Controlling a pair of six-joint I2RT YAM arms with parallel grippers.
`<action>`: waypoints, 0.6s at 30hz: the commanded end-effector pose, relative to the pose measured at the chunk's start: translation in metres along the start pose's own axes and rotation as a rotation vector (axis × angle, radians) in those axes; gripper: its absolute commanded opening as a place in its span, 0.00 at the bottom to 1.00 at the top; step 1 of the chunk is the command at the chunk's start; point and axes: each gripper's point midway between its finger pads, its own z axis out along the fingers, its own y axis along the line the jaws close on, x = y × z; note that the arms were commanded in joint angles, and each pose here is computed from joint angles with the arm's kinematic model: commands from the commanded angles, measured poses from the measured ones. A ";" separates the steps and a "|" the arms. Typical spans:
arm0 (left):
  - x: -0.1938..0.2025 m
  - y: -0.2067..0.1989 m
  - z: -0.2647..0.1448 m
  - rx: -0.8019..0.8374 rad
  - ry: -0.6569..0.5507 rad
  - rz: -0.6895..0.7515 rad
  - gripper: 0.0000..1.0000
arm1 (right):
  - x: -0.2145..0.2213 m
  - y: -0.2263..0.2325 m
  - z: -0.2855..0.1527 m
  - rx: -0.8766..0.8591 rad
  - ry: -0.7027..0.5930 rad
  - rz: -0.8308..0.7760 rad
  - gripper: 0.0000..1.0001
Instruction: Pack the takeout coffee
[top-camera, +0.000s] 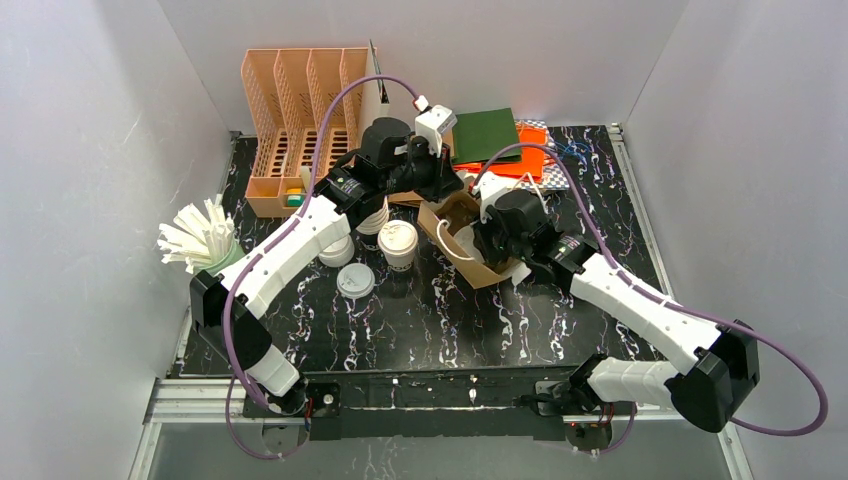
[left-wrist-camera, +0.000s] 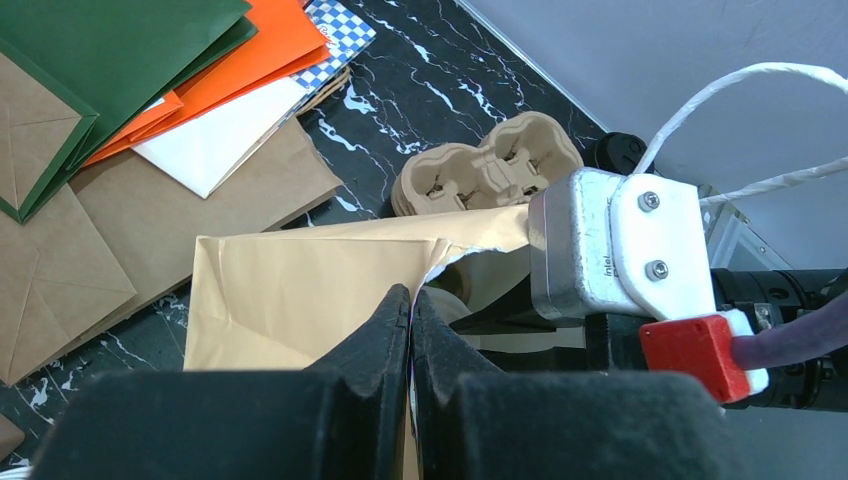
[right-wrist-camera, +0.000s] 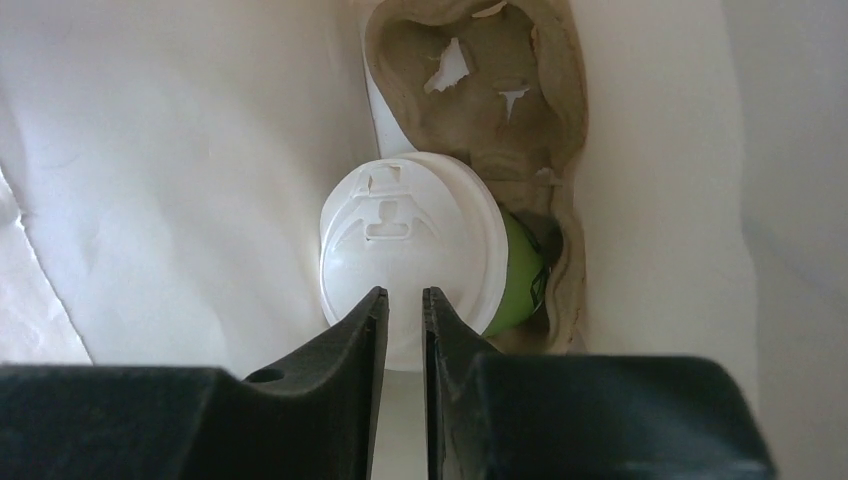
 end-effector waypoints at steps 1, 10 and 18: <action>-0.009 -0.008 -0.016 0.014 -0.025 0.022 0.00 | 0.005 -0.003 -0.003 0.008 0.016 -0.020 0.26; -0.008 0.001 -0.016 -0.005 -0.014 0.034 0.00 | 0.027 -0.007 -0.033 0.009 0.098 -0.051 0.24; -0.015 0.006 -0.016 -0.005 -0.038 0.027 0.00 | 0.026 -0.011 -0.043 0.024 0.110 -0.056 0.21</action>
